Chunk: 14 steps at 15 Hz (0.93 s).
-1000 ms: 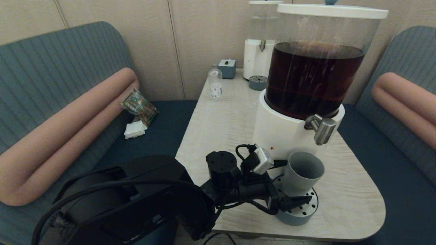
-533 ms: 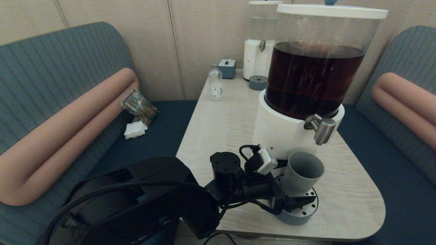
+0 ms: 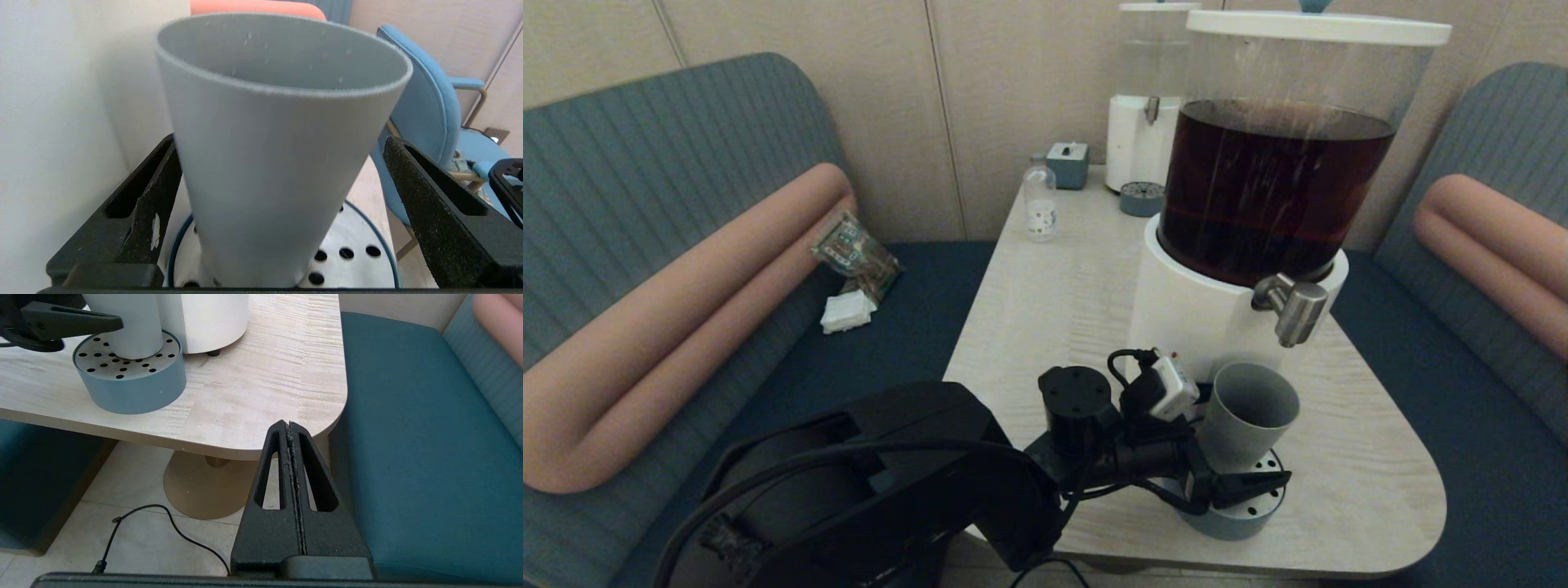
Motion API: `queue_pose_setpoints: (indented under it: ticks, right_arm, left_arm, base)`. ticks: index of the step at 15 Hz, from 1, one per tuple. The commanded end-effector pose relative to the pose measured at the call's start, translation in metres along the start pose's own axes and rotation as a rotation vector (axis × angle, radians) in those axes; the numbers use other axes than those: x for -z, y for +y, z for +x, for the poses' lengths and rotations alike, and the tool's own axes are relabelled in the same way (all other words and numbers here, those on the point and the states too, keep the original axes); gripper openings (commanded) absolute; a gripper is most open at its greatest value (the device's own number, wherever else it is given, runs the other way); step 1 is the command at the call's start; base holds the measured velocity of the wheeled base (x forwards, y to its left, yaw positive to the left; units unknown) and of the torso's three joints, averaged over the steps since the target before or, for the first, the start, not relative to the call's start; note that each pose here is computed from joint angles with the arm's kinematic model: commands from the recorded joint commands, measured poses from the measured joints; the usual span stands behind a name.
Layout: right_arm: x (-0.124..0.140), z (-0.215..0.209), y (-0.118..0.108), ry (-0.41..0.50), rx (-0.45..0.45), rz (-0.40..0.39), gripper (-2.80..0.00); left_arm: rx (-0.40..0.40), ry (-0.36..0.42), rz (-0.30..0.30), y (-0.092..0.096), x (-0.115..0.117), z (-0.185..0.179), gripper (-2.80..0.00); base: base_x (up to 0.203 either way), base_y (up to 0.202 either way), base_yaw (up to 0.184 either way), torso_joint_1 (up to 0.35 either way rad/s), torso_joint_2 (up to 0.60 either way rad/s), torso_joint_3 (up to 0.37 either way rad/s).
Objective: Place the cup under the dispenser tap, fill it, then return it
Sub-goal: Place the cup next to the water dispenser
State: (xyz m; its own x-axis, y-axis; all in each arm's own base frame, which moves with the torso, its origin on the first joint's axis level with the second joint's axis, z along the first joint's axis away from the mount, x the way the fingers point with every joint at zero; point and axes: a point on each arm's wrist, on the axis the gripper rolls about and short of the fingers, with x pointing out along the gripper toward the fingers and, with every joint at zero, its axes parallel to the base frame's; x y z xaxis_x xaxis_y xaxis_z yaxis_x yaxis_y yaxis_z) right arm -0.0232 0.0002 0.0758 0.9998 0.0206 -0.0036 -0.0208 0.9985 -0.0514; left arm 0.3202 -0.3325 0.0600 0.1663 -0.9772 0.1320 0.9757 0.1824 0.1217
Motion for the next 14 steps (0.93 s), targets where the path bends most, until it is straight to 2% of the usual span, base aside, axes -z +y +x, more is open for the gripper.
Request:
queue_pose_setpoints:
  ticks: [1, 5, 6, 12, 14]
  right_arm:
    - [0.0, 0.0, 0.0, -0.002, -0.001, -0.001, -2.8]
    - [0.0, 0.0, 0.0, -0.002, -0.001, -0.001, -2.8]
    - [0.0, 0.0, 0.0, -0.002, -0.001, -0.001, -2.8]
    - [0.0, 0.0, 0.0, -0.002, -0.001, -0.001, -2.8]
    - [0.0, 0.0, 0.0, -0.002, -0.001, -0.001, -2.8]
  left_arm:
    - [0.001, -0.014, 0.009, 0.0, 0.0, 0.004, 0.0]
    - [-0.01, -0.019, 0.01, 0.0, 0.002, 0.006, 0.0]
    - [-0.015, -0.02, 0.011, -0.001, 0.002, 0.006, -2.8]
    - [-0.034, -0.033, 0.006, -0.003, -0.005, 0.007, -2.8]
    - [-0.04, -0.048, 0.011, -0.004, -0.015, 0.006, -2.8]
  base:
    - [0.0, 0.0, 0.0, 0.0, 0.0, 0.0]
    - [0.0, 0.0, 0.0, 0.0, 0.0, 0.0]
    - [0.0, 0.0, 0.0, 0.0, 0.0, 0.0]
    - [0.0, 0.0, 0.0, 0.0, 0.0, 0.0]
    - [0.0, 0.0, 0.0, 0.0, 0.0, 0.0]
